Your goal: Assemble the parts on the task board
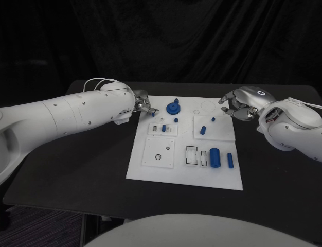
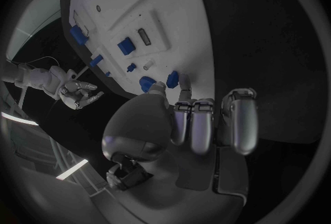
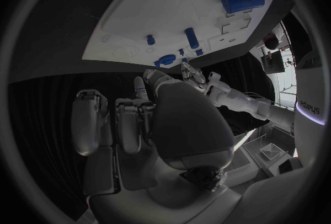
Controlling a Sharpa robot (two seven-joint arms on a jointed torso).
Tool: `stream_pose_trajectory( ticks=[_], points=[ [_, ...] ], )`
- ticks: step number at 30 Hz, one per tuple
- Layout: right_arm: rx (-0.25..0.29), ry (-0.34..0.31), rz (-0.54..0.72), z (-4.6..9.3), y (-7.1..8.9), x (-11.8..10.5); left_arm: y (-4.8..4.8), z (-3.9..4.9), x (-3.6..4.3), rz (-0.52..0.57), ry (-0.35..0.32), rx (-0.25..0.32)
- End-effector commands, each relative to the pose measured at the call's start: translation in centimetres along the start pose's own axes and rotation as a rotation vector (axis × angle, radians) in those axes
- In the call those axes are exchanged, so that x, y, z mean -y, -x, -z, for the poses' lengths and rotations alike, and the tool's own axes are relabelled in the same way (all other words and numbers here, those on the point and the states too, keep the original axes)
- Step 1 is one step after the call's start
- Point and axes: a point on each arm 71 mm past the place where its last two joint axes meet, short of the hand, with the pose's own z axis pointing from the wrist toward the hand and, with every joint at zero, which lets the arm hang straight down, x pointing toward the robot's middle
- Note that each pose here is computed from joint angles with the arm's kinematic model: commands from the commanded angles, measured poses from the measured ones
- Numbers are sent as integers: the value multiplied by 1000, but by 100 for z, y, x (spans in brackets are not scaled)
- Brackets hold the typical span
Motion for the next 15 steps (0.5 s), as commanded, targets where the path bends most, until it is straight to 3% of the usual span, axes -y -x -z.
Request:
stream_pose_trajectory(
  ticks=[1, 15],
  points=[
    [-8, -6, 3, 2, -14, 3, -25, 0, 26, 3, -16, -16],
    [-14, -9, 5, -10, -21, 5, -30, -2, 20, 1, -13, -23]
  ],
)
